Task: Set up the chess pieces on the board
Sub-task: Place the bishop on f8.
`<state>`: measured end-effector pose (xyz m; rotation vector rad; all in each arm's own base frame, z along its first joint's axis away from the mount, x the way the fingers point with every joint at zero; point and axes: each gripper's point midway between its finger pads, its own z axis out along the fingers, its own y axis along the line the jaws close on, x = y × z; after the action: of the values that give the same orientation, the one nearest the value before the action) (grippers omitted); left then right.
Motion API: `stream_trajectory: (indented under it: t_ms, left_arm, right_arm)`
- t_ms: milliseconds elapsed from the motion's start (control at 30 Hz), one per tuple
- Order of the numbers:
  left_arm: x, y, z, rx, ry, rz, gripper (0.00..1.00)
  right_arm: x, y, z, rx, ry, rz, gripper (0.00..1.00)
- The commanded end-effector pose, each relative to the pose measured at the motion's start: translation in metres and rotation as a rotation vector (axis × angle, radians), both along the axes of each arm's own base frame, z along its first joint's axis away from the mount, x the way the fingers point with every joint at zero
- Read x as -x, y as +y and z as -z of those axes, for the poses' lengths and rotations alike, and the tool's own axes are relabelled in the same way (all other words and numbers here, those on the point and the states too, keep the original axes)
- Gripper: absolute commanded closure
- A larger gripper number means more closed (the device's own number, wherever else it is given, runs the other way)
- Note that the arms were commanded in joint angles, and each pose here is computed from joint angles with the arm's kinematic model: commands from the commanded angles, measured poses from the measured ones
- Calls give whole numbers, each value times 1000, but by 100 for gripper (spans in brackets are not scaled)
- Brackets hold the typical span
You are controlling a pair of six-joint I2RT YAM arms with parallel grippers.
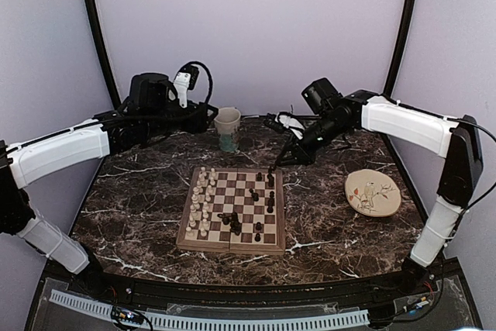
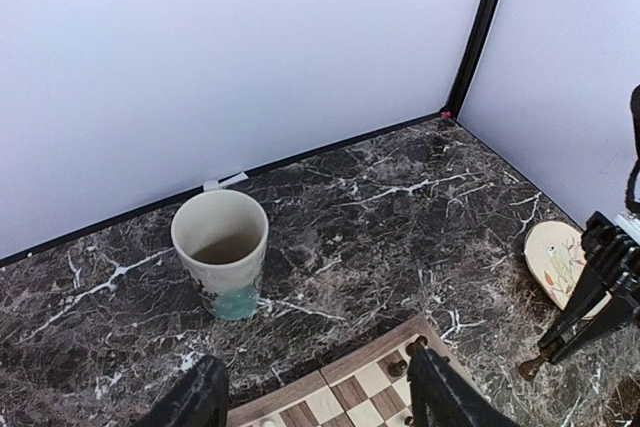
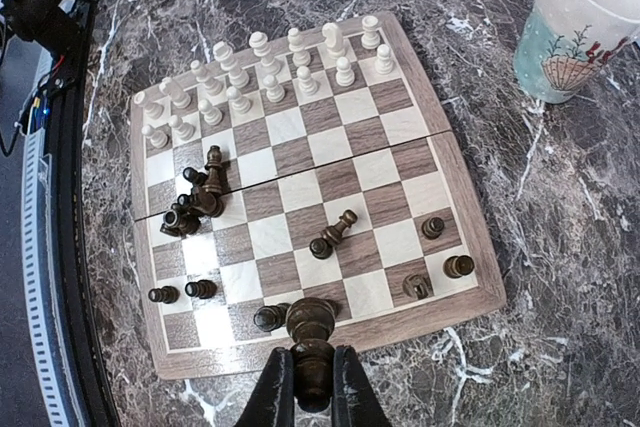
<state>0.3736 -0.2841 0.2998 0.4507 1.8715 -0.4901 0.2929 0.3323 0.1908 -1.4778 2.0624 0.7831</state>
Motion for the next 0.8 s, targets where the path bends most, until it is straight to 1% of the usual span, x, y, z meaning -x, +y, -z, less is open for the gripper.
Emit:
stream_trajectory:
  t_ms: [0,100,233,400,633,767]
  left_arm:
    - [-5,24,34,-63,70,-54,37]
    - [-11,45,43,5,94,-76,36]
    - [-17,63,52,-1,113,-111,37]
    - [-17,66,44,10,93,-101,38]
    - [-11,69,33,24,47,-89,38]
    - [-11,68,32,23,49,-83,38]
  right_arm:
    - [21,3,-5,83,-75,-88,96]
    - [38,9,3,129,-95,-146,96]
    - [60,17,24,213,-106,-230,96]
    - [82,29,45,302,-143,-315,96]
    - [93,29,80,434,-177,-367,96]
    - [90,31,85,449,-185,-353,96]
